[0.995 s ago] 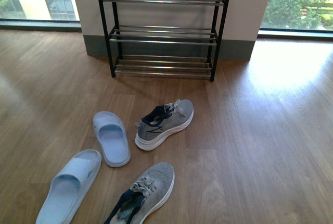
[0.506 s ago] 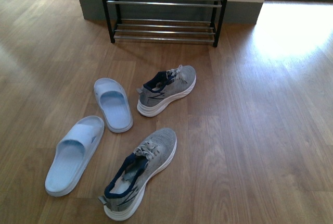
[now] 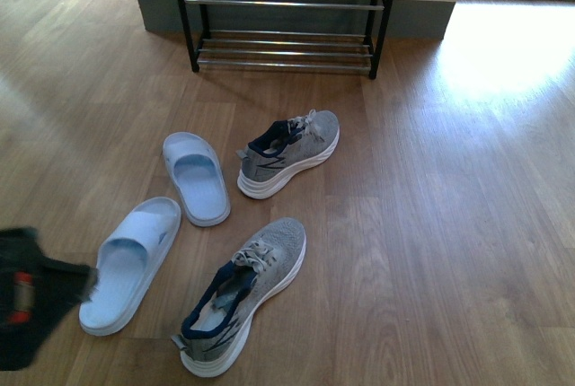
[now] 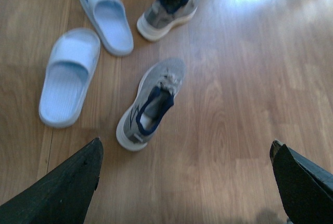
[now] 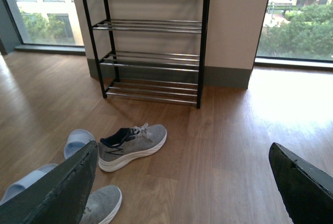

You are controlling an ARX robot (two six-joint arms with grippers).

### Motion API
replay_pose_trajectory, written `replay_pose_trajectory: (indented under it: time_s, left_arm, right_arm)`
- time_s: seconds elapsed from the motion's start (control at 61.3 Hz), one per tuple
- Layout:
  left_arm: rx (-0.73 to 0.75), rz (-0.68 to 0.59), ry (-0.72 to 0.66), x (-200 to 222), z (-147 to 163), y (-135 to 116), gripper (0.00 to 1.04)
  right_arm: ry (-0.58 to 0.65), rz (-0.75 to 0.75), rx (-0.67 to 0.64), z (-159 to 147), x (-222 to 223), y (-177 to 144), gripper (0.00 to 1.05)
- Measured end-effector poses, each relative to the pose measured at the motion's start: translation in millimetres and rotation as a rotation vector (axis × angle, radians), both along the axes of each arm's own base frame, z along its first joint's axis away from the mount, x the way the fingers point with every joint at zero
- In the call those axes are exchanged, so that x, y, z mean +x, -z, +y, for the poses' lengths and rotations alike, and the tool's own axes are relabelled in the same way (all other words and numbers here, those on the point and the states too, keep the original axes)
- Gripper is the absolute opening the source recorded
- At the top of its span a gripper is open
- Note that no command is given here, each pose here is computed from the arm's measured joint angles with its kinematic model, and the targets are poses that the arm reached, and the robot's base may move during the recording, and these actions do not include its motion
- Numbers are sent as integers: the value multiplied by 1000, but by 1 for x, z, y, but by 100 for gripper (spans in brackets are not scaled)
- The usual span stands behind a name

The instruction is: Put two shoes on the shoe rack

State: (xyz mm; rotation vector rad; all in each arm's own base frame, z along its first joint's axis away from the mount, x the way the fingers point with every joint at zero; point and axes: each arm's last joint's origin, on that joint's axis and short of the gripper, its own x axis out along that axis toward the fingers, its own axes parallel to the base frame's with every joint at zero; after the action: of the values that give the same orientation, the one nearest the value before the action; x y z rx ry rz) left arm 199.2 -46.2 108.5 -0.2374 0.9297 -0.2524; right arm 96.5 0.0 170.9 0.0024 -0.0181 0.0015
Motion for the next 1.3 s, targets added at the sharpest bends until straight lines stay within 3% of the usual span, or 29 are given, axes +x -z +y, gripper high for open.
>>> replay_pose_trajectory:
  time_s: [0.147,0.31,0.701,1.06,1.305]
  left_arm:
    - [221,213,93,34,-12,72,95]
    - [350,299,222,55,-24,122,95]
    - [435,236,359,94,-46,149,95]
    - [443,164,405,124,-65,173,95]
    - [416,145,411,142,-76,207,95]
  right_arm:
    - [2,0,0,0,0,0,95]
    - [2,0,0,0,0,0,95]
    - [2,0,0,0,0,0,95]
    - [2,0,0,0,0,0,95]
    - [2,0,0,0,0,0,95]
